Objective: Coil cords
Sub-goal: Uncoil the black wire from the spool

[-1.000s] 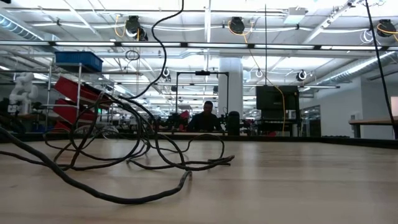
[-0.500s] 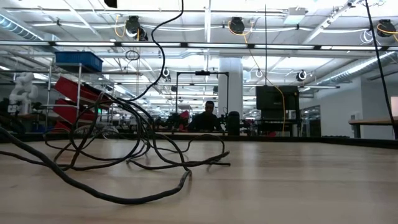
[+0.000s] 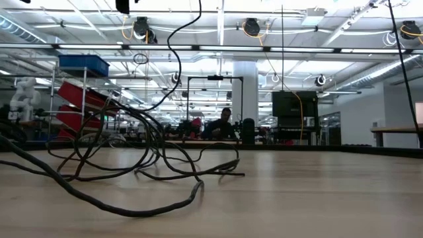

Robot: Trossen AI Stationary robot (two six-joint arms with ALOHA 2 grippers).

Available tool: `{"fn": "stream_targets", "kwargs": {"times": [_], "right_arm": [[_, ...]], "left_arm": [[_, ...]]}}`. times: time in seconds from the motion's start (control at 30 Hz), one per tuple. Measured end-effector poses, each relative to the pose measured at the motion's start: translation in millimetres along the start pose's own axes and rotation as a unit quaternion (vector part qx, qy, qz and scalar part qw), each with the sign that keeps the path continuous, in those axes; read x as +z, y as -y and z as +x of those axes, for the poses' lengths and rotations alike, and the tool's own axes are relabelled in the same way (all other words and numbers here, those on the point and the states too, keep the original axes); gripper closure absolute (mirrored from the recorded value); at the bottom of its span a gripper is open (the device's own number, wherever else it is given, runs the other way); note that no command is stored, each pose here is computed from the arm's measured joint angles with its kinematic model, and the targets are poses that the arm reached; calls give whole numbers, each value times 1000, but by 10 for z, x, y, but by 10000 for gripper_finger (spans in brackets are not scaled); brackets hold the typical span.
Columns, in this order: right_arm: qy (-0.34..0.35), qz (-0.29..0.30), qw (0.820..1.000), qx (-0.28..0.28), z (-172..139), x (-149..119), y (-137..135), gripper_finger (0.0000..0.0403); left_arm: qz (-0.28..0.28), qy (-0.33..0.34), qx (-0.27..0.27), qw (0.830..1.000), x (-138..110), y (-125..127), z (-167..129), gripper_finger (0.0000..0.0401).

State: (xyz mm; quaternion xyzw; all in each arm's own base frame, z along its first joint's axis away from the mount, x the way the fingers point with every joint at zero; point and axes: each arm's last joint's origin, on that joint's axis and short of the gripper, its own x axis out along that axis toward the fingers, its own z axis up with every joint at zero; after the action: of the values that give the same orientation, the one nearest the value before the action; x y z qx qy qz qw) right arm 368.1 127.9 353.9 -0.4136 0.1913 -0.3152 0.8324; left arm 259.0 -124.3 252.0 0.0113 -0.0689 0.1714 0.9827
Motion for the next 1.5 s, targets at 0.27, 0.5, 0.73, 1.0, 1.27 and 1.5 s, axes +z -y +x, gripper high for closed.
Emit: {"fn": "stream_targets", "kwargs": {"times": [0.27, 0.5, 0.73, 1.0, 1.27, 1.5], "right_arm": [[2, 6, 1000, 1, 5, 1, 4, 403], [2, 7, 1000, 1, 4, 2, 3, 403], [4, 10, 1000, 3, -15, 8, -5, 403], [15, 8, 1000, 11, -111, 43, -39, 403], [21, 15, 999, 19, -178, 60, -67, 403], [36, 18, 999, 29, -297, 103, -103, 403]], "left_arm": [[20, 0, -5, 1000, -3, -2, 5, 267], [33, 0, -6, 999, -3, -1, 5, 379], [31, 4, -17, 999, 6, 4, 4, 392], [42, 52, -48, 997, 353, -43, -186, 398], [63, 82, -52, 993, 781, -176, -547, 399], [167, -8, 55, 984, 876, -334, -773, 399]]}}
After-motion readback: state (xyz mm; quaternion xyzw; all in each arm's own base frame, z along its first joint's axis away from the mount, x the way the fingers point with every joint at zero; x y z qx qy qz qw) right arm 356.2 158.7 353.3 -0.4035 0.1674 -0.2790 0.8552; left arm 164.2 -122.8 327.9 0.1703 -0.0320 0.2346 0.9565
